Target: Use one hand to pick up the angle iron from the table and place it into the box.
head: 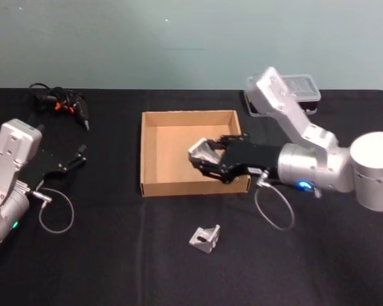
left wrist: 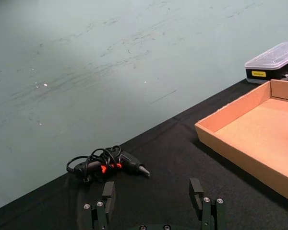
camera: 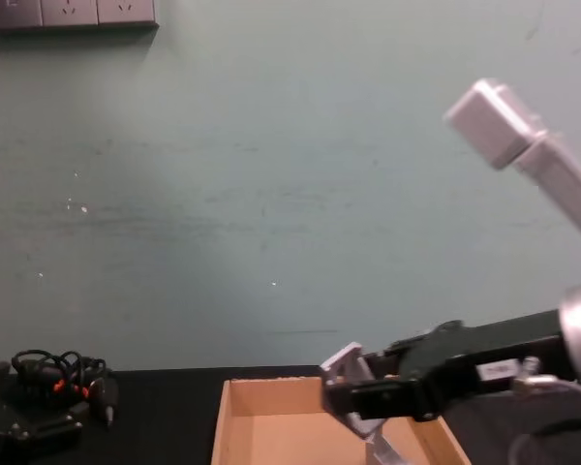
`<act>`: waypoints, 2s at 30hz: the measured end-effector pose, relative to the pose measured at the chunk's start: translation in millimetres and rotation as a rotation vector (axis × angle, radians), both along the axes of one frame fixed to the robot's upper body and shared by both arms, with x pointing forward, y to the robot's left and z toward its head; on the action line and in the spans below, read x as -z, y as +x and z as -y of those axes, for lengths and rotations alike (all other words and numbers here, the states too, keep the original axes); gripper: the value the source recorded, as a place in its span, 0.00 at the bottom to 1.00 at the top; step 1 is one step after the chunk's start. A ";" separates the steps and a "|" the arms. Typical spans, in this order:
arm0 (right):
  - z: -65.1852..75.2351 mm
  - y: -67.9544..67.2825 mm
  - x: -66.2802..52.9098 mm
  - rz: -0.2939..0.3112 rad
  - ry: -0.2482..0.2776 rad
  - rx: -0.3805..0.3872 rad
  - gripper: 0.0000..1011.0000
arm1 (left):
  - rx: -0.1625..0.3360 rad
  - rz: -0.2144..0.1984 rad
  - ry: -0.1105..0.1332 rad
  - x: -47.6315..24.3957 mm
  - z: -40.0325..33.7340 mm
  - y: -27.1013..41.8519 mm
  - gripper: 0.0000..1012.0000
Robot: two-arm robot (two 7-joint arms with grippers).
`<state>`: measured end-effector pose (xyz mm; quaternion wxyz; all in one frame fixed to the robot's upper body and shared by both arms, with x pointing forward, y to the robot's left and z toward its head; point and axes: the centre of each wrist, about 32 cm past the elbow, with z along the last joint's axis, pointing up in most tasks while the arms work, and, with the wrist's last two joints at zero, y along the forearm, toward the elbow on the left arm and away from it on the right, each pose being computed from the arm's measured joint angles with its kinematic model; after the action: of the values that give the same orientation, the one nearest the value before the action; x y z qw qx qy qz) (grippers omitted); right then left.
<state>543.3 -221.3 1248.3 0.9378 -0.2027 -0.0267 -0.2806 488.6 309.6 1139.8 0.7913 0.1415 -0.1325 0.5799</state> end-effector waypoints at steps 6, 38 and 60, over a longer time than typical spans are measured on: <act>-12.6 19.6 5.2 -0.015 -0.008 -0.005 0.47 | 0.000 0.000 0.000 0.0 0.0 0.0 1.00; -36.1 72.2 35.4 -0.135 -0.100 -0.004 0.47 | 0.000 0.000 0.000 0.0 0.0 0.0 1.00; -34.7 73.4 37.9 -0.141 -0.102 -0.002 0.73 | 0.000 0.000 0.000 0.0 -0.1 0.0 1.00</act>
<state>616.7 -186.6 1210.4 0.9261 -0.2696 0.0251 -0.2628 488.6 309.7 1139.8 0.7913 0.1415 -0.1325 0.5799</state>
